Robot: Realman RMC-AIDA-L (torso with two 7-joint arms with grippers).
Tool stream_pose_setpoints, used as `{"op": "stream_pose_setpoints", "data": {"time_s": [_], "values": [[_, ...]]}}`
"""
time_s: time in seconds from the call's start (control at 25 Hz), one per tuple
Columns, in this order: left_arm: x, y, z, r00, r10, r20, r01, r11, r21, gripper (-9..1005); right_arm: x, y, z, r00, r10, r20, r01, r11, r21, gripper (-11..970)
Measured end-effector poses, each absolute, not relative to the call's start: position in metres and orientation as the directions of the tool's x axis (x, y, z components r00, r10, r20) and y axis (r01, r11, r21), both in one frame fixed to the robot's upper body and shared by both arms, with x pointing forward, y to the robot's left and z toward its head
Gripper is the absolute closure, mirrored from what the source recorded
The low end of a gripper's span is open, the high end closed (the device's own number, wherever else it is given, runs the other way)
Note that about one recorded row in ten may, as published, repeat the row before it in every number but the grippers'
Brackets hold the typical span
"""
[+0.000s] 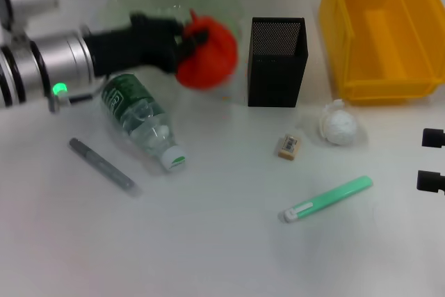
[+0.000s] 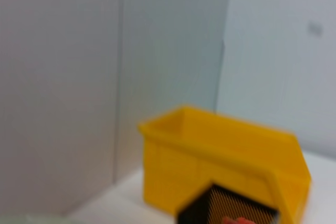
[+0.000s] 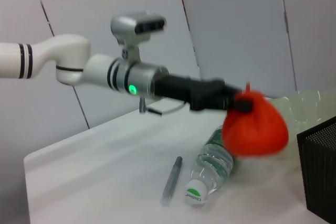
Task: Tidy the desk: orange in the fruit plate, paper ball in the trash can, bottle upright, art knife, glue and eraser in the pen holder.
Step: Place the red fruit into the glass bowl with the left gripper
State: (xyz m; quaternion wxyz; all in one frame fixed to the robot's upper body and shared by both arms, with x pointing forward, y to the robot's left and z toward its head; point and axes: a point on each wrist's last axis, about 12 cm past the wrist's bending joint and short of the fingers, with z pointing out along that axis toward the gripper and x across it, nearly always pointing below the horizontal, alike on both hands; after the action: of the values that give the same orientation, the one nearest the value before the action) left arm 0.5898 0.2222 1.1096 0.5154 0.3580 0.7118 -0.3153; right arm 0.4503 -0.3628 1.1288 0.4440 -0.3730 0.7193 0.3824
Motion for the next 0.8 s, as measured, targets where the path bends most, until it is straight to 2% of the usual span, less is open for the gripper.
{"op": "stream_pose_setpoints", "data": {"time_s": [0.04, 0.2, 0.28, 0.32, 0.6, 0.8], "values": [[0.597, 0.226, 1.122, -0.193, 0.164, -0.967, 0.812, 0.579, -0.064, 831, 0.451, -0.363, 1.129, -0.327, -0.195, -0.925, -0.876, 0.429, 0.219, 217], [0.612, 0.231, 1.13, -0.2, 0.139, -0.97, 0.751, 0.657, -0.061, 857, 0.452, -0.361, 1.129, -0.326, -0.19, -0.926, -0.878, 0.423, 0.223, 218], [0.617, 0.231, 1.131, -0.203, 0.135, -0.97, 0.733, 0.677, -0.059, 870, 0.453, -0.36, 1.128, -0.327, -0.19, -0.926, -0.88, 0.419, 0.224, 218], [0.631, 0.23, 1.13, -0.216, 0.137, -0.967, 0.675, 0.737, -0.046, 876, 0.453, -0.36, 1.128, -0.327, -0.19, -0.926, -0.881, 0.417, 0.225, 218], [0.657, 0.221, 1.13, -0.242, 0.155, -0.958, 0.562, 0.827, -0.008, 907, 0.454, -0.36, 1.128, -0.326, -0.185, -0.927, -0.877, 0.424, 0.224, 219], [0.662, 0.216, 1.132, -0.237, 0.165, -0.957, 0.564, 0.825, 0.003, 745, 0.458, -0.358, 1.13, -0.331, -0.181, -0.926, -0.876, 0.424, 0.23, 219]]}}
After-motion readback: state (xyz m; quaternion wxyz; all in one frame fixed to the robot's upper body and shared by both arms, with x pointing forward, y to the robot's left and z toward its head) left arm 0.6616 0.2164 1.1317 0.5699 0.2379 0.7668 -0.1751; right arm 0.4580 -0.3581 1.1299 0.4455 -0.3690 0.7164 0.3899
